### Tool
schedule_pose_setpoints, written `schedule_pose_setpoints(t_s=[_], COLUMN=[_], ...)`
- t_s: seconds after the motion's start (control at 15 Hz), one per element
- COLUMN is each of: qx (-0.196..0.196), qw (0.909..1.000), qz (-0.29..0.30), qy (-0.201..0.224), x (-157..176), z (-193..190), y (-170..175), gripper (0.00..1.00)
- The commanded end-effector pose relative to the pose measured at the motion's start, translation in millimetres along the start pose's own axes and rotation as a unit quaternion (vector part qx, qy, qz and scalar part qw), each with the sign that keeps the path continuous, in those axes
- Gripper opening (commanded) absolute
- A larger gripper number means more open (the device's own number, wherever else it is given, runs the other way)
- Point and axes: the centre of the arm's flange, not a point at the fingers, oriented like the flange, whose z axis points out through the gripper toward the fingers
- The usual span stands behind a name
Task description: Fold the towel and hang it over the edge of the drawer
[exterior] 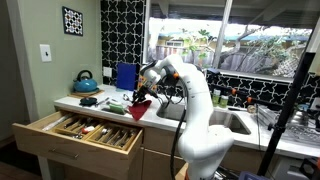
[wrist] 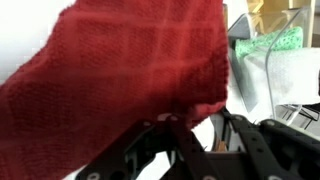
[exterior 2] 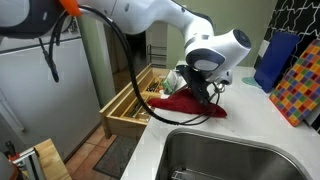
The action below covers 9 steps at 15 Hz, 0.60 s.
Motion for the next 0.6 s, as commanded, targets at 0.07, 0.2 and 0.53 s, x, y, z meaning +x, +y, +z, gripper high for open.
schedule_pose_setpoints(t_s=[0.07,0.2,0.53], qx=[0.018,0.021,-0.024], qw=[0.9993,0.9987,0.9982], qz=[-0.017,-0.024,-0.02], qy=[0.029,0.039,0.051], x=[10.3,10.9,-1.5], z=[-2.5,-7.5,-44.8], y=[3.3,1.3,-0.2], gripper=[0.75,0.9,1.0])
